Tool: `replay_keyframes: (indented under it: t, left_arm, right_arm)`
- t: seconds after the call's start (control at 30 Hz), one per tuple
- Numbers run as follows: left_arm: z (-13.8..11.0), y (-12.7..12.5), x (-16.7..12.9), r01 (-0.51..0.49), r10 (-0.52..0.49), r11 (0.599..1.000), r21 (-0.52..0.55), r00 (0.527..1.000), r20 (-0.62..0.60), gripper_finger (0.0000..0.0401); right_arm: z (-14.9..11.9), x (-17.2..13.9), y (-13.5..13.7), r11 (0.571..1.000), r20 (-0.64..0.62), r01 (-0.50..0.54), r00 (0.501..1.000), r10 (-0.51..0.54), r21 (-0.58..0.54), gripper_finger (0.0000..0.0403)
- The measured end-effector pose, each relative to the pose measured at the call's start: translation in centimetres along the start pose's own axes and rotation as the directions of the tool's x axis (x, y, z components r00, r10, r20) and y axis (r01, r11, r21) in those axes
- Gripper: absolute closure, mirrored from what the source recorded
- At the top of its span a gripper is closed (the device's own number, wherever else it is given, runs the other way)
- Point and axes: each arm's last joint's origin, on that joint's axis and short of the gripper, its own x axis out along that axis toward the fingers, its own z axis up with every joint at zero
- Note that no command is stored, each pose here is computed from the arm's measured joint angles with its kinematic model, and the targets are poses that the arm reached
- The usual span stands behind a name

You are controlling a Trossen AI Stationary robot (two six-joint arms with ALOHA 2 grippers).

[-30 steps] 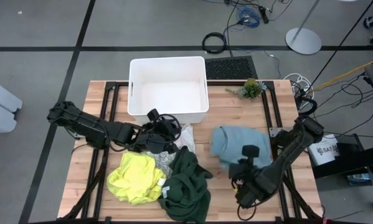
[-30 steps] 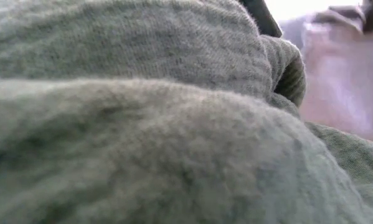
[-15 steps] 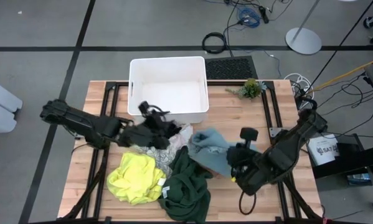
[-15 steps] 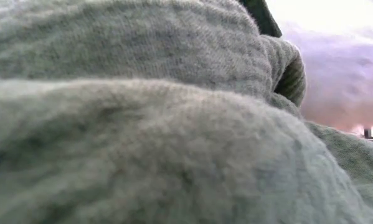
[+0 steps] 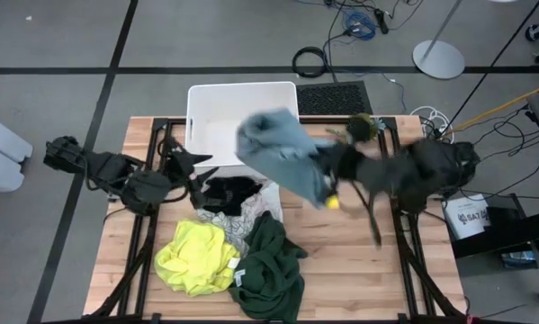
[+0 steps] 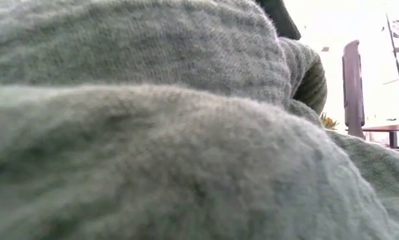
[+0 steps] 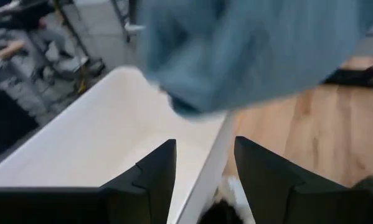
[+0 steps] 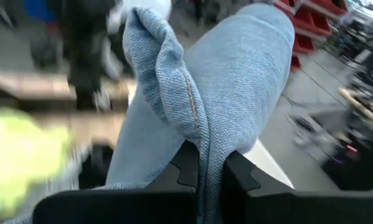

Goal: Fold laundry
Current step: Put the folded denim pants into the white laundry bin

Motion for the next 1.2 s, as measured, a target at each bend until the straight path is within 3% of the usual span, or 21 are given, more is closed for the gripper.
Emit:
replay_keyframes:
  t: [0.23,0.5,0.73,0.83,0.97,1.07,1.2]
  left_arm:
    - [-3.3,-1.4,-0.8,-0.029,0.028,0.999,-0.021,0.998,-0.049,0.0228]
    - [-7.9,-3.7,-1.6,-0.040,0.044,0.993,-0.108,0.998,0.039,0.0228]
    - [-7.7,-4.8,-3.0,0.025,-0.002,0.984,-0.177,0.991,0.132,0.0228]
    - [-7.7,-5.2,-3.6,0.040,-0.009,0.982,-0.187,0.987,0.163,0.0228]
    - [-8.1,-6.1,-4.0,0.044,-0.016,0.987,-0.154,0.983,0.182,0.0228]
    - [-8.2,-6.3,-4.2,0.021,0.006,0.991,-0.129,0.978,0.209,0.0228]
    - [-8.2,-6.3,-4.5,0.027,0.000,0.992,-0.121,0.976,0.216,0.0228]
  right_arm:
    - [3.0,5.3,-6.3,0.973,0.239,-0.113,0.969,0.064,0.199,0.0389]
    - [2.0,14.7,-10.2,0.896,0.267,-0.142,0.963,0.028,0.420,0.0390]
    - [-0.3,22.9,-11.9,0.729,0.265,-0.164,0.964,-0.024,0.664,0.0390]
    - [-1.6,26.0,-10.6,0.675,0.239,-0.173,0.971,-0.006,0.718,0.0390]
    - [-2.8,29.4,-8.8,0.518,0.269,-0.234,0.963,0.008,0.823,0.0390]
    - [-3.5,31.7,-7.2,0.428,0.324,-0.311,0.945,0.045,0.848,0.0390]
    - [-3.8,32.9,-5.4,0.348,0.371,-0.373,0.926,0.075,0.860,0.0390]
